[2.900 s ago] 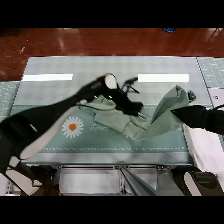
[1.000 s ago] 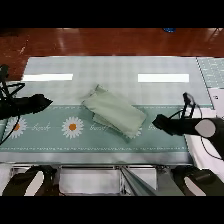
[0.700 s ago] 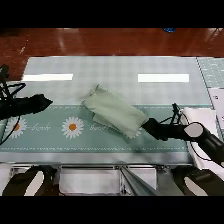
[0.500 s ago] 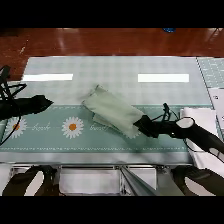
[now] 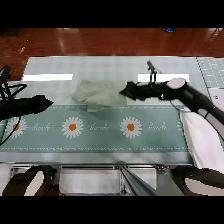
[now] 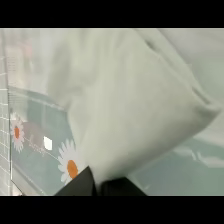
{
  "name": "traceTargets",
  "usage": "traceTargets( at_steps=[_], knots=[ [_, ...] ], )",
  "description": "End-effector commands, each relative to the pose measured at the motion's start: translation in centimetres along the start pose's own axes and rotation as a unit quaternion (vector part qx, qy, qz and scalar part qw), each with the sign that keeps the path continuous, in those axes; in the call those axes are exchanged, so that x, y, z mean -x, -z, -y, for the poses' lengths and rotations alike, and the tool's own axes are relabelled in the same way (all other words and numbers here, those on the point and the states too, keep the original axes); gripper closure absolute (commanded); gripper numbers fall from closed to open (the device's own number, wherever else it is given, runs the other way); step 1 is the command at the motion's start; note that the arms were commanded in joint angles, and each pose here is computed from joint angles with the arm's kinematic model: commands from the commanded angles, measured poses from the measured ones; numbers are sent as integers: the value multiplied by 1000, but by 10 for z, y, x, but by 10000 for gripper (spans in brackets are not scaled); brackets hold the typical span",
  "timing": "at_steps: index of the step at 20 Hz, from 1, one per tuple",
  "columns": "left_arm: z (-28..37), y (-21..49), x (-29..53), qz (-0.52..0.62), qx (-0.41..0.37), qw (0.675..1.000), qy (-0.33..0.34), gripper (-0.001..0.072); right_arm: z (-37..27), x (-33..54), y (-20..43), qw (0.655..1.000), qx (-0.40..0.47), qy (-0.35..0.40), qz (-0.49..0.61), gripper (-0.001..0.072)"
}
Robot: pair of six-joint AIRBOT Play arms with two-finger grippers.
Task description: Fold the shirts.
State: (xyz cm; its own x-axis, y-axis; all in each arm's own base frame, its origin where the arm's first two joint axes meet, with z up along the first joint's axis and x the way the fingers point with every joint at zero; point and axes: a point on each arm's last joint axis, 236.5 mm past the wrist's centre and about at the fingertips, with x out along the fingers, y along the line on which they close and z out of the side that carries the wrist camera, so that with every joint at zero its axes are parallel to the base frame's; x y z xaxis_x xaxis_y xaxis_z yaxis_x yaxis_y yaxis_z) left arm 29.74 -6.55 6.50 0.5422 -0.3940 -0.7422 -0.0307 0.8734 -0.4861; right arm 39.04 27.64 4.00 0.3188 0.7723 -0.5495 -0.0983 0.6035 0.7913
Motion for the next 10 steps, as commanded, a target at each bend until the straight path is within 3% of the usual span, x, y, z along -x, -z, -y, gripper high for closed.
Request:
traceTargets(
  at_steps=[1,5,10],
  knots=[
    [0,0,0,0,0,1000,0,687,-44,51,-65,995,90,36,36,692],
    [0,0,0,0,0,1000,0,687,-65,132,-117,988,117,64,83,692],
    [0,-2,0,5,-1,1000,-1,687,-30,250,-142,978,52,125,161,692]
  ],
)
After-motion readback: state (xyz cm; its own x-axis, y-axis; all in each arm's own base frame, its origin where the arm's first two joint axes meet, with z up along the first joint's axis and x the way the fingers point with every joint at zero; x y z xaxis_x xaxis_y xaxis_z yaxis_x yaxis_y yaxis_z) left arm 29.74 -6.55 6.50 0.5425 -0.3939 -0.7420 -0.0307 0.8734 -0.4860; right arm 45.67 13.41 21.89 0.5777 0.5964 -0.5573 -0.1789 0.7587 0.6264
